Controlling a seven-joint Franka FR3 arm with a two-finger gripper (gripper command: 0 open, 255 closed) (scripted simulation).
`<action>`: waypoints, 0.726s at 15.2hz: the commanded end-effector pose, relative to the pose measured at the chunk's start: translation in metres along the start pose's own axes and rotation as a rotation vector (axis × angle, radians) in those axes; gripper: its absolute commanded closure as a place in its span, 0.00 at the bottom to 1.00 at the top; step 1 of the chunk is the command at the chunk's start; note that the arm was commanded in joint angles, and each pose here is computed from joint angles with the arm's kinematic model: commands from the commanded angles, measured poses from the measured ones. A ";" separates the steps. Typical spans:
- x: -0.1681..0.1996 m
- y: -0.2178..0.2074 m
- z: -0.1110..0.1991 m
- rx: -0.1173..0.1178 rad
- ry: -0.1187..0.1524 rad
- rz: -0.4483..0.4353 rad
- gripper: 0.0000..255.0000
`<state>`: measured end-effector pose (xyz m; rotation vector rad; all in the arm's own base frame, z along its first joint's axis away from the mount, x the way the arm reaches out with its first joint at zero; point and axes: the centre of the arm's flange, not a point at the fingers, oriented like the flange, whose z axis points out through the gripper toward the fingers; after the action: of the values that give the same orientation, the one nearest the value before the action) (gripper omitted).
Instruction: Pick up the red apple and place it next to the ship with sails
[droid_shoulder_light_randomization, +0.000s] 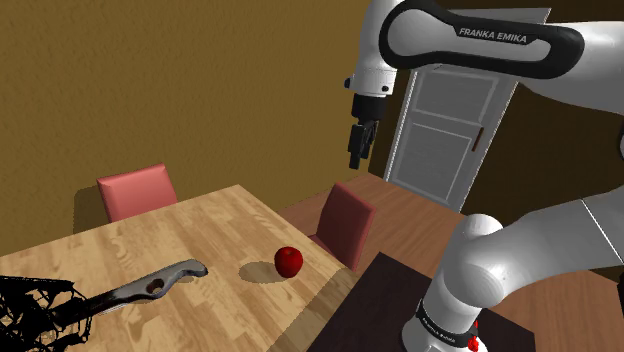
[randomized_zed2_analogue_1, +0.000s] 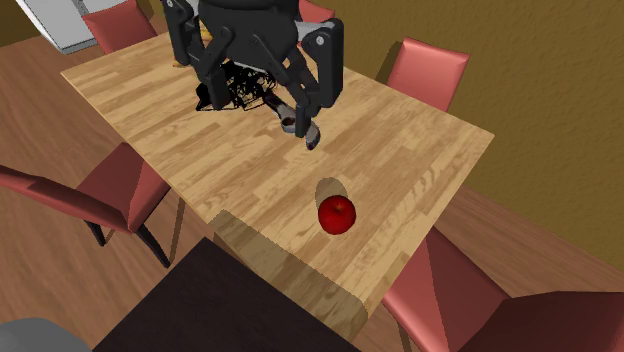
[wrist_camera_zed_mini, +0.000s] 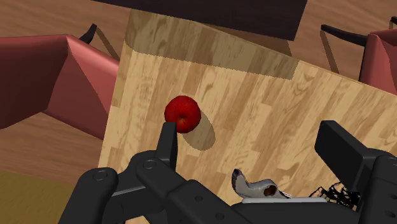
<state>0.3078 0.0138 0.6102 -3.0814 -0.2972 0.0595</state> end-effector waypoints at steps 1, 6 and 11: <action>0.000 0.000 0.000 0.000 0.000 0.000 0.00; 0.031 0.008 0.057 -0.006 0.005 0.004 0.00; 0.062 0.017 0.114 -0.013 0.011 0.008 0.00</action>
<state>0.3622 0.0165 0.5052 -3.0928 -0.2865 0.0484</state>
